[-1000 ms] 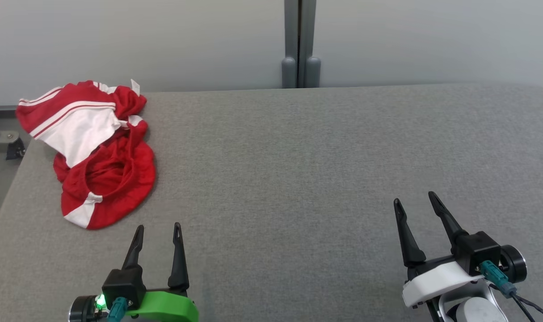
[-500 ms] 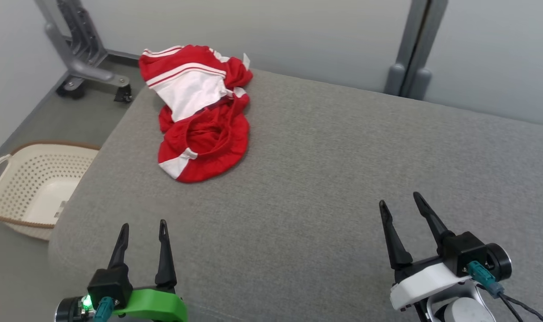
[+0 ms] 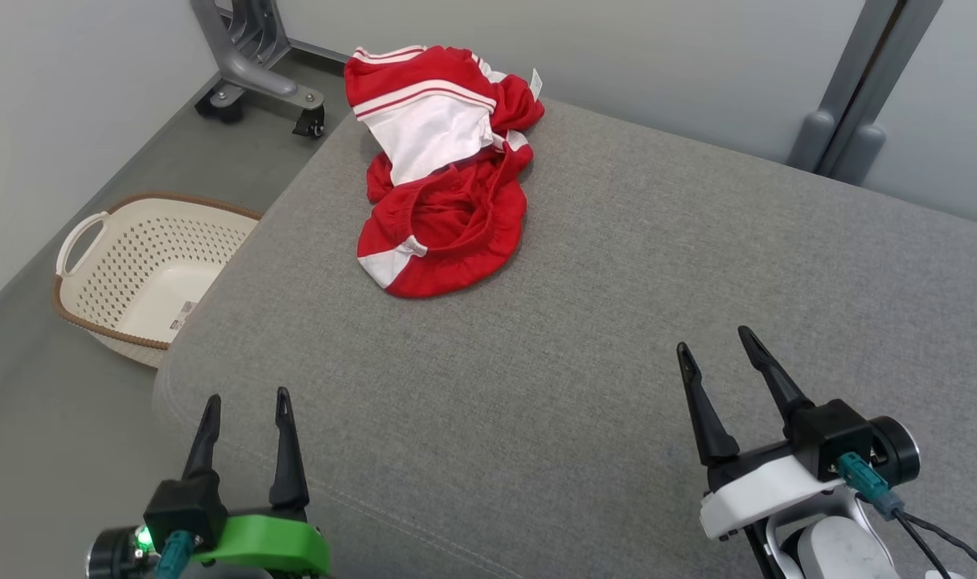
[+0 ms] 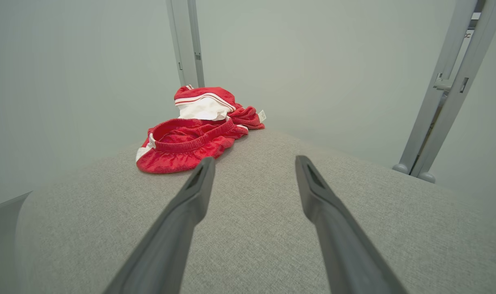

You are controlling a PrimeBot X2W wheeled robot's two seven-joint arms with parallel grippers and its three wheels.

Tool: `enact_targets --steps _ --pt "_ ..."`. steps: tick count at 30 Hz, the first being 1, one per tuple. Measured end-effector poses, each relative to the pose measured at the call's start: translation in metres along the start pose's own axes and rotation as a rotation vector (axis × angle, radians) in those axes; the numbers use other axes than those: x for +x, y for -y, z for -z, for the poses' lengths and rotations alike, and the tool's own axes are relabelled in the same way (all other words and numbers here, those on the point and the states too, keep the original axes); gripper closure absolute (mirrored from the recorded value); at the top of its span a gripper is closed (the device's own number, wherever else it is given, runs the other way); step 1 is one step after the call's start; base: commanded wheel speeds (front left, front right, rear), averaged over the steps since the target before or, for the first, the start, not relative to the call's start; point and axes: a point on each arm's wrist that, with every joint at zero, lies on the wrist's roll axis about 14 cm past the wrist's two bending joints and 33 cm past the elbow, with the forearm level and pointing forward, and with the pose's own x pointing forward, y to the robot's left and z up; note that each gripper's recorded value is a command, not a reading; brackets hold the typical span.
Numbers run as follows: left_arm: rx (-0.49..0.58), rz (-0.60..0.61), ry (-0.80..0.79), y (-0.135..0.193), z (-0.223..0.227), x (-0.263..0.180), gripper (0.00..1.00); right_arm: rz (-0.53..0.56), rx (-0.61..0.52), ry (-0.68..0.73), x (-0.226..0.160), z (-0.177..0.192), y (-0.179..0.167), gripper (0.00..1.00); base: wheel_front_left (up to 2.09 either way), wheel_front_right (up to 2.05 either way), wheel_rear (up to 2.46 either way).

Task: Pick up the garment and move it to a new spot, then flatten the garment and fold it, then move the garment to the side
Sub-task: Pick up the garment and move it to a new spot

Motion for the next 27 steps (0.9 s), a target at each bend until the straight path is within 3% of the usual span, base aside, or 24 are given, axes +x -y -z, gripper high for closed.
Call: enact_targets --steps 3,8,15,21,27 --pt "0.047 0.040 0.039 0.001 -0.014 0.017 0.00 0.013 -0.012 0.004 0.001 0.001 0.007 0.00 0.00 0.00 0.00" --pt "0.151 0.127 0.215 0.014 -0.079 0.076 0.00 0.040 -0.039 0.007 0.007 0.006 0.023 0.00 0.00 0.00 0.00" --pt "0.219 0.275 0.201 0.061 -0.120 0.167 0.00 0.081 -0.068 0.002 0.019 0.020 0.050 0.00 0.00 0.00 0.00" --pt "0.262 0.334 -0.093 0.089 -0.054 0.219 0.00 0.140 -0.070 -0.043 0.019 0.049 0.080 0.00 0.00 0.00 0.00" --pt "0.272 0.344 -0.411 0.093 0.051 0.219 0.00 0.196 -0.047 -0.110 0.008 0.081 0.102 0.00 0.00 0.00 0.00"
